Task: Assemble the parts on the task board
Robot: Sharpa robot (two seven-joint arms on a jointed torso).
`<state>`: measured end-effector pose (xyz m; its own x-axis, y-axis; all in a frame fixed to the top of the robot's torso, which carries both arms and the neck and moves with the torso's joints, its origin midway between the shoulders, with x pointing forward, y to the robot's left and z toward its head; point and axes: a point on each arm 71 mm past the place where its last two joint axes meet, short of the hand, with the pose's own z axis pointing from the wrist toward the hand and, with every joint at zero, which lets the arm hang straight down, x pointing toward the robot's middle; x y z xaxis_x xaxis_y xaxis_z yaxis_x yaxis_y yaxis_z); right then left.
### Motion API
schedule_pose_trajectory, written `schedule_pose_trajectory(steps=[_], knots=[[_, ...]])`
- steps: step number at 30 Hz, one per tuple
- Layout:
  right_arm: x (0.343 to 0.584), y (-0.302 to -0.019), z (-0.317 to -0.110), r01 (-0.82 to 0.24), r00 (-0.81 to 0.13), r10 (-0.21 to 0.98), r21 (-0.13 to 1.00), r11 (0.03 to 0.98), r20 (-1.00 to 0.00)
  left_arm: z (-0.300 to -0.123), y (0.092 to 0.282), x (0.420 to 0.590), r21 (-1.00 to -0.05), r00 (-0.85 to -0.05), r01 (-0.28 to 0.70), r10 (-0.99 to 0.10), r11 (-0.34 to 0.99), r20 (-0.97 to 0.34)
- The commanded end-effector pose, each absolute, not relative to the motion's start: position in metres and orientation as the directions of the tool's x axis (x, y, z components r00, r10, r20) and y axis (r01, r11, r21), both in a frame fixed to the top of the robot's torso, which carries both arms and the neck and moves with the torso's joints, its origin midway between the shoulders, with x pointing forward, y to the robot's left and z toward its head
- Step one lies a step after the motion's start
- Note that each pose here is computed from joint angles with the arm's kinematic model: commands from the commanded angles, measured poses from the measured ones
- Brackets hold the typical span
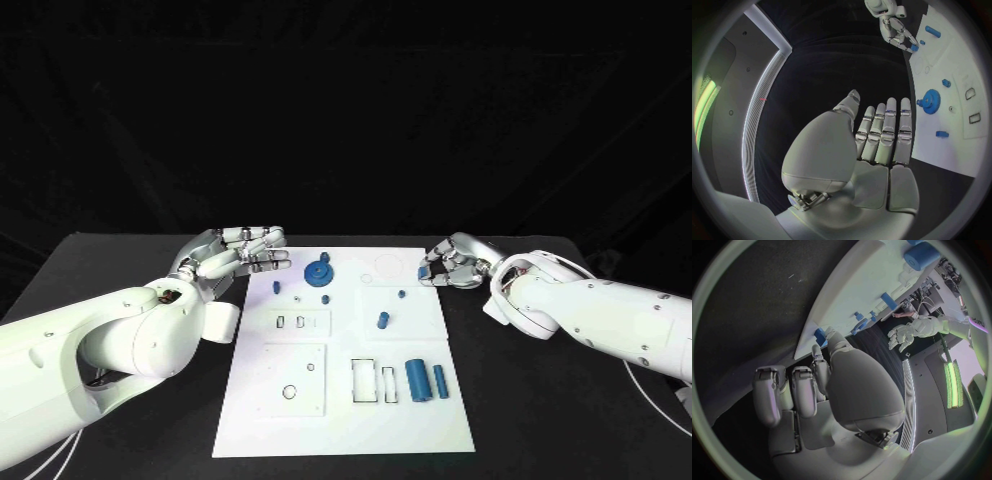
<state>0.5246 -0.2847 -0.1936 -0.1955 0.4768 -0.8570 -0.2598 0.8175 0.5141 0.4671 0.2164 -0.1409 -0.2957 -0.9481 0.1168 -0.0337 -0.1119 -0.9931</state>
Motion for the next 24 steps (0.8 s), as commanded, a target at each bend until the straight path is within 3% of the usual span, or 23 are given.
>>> schedule_pose_trajectory(steps=[1, 24], knots=[[0.5249, -0.2831, -0.1947, -0.265, -0.203, 0.461, 0.502, 0.823, -0.864, -0.1398, 0.2143, 0.4667, -0.992, -0.313, -0.031, -0.942, -0.12, 0.124], [0.5271, -0.2789, -0.1954, -0.266, -0.202, 0.457, 0.497, 0.826, -0.866, -0.14, 0.215, 0.4666, -0.992, -0.312, -0.034, -0.942, -0.119, 0.123]])
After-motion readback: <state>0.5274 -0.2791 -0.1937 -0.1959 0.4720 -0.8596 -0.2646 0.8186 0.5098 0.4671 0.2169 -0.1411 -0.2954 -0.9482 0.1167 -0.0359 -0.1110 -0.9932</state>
